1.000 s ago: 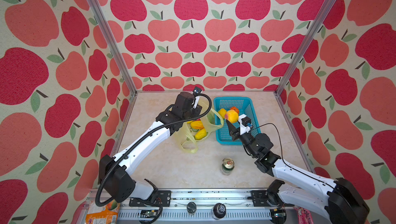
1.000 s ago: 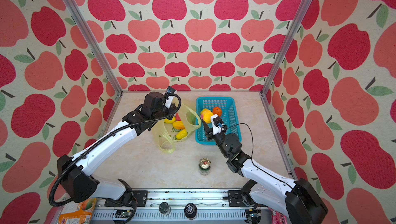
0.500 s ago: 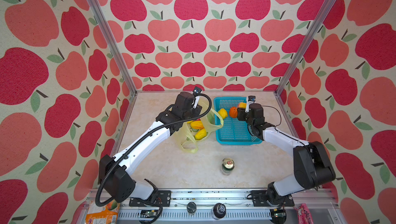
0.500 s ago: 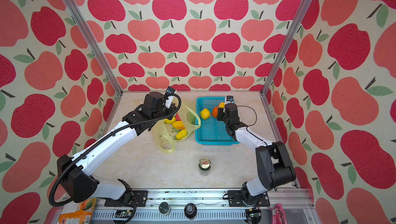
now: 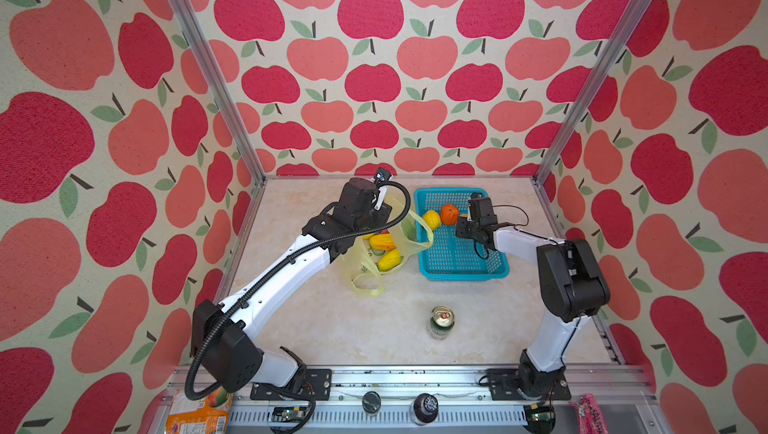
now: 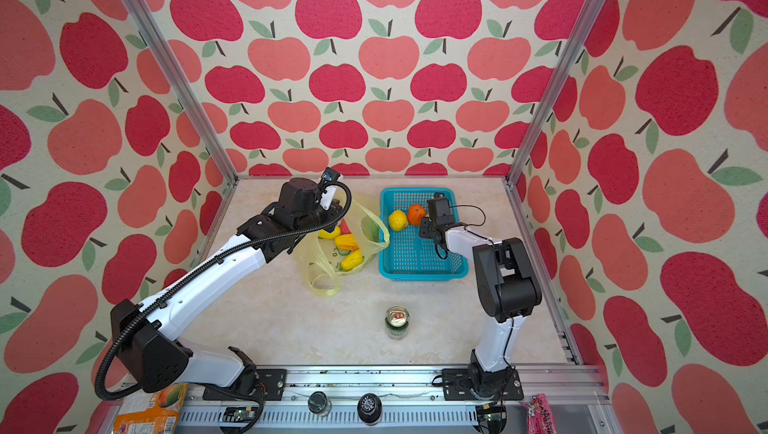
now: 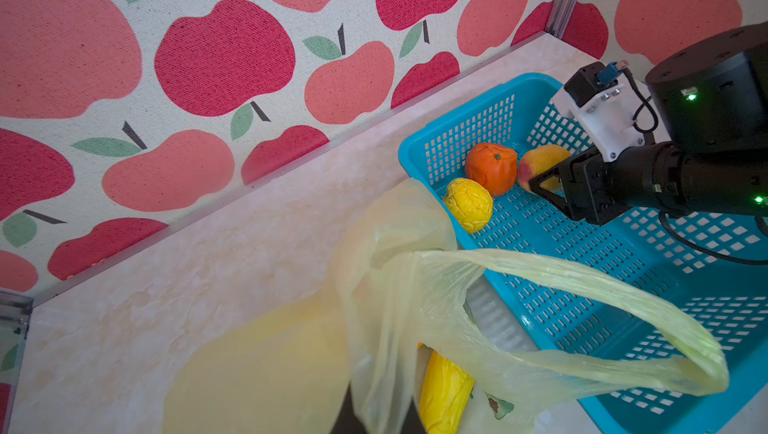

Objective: Untie the knot of the plastic bag and take out the fruit
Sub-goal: 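Lower the mango into the basket and open the right gripper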

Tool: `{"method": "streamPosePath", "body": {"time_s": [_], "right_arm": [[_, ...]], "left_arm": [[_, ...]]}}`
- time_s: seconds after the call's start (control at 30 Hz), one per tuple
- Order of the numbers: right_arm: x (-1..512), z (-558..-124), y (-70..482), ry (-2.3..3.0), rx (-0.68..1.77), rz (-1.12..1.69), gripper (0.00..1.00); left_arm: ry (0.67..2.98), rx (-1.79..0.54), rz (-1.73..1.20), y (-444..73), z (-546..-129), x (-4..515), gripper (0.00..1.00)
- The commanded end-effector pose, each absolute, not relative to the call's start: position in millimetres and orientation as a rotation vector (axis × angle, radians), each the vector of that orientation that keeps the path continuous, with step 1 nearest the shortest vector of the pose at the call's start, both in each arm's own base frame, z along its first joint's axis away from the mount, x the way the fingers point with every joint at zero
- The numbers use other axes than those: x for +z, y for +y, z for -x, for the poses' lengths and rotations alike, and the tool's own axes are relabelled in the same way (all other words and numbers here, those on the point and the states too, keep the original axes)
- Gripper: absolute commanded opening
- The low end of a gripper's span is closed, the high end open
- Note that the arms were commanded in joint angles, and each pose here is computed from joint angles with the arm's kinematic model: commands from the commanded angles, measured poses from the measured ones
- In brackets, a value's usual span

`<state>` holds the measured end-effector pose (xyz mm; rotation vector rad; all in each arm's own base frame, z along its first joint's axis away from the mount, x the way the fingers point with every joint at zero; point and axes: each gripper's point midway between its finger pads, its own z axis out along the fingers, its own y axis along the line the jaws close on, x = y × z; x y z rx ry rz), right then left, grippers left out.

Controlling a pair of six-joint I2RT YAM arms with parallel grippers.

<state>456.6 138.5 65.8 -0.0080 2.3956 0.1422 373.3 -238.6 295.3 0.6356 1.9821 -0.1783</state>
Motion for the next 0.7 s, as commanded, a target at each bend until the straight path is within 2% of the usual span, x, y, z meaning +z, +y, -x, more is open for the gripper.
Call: {"method": "streamPosePath", "body": {"time_s": [0.0, 0.1, 0.37, 0.67], "right_arm": [[65, -463, 133, 2.408, 0.117, -0.020, 0.37], [62, -466, 133, 2.412, 0.110, -0.018, 0.42], [59, -473, 129, 2.406, 0.070, -0.021, 0.46], [56, -482, 131, 2.402, 0.058, -0.006, 0.69]], "left_arm": [[1.943, -0.164, -0.632, -238, -377, 310, 0.00], [1.944, -0.163, -0.631, -237, -377, 310, 0.00], [1.943, -0.164, -0.633, -238, -377, 310, 0.00], [1.944, -0.164, -0.635, -239, -378, 310, 0.00]]}}
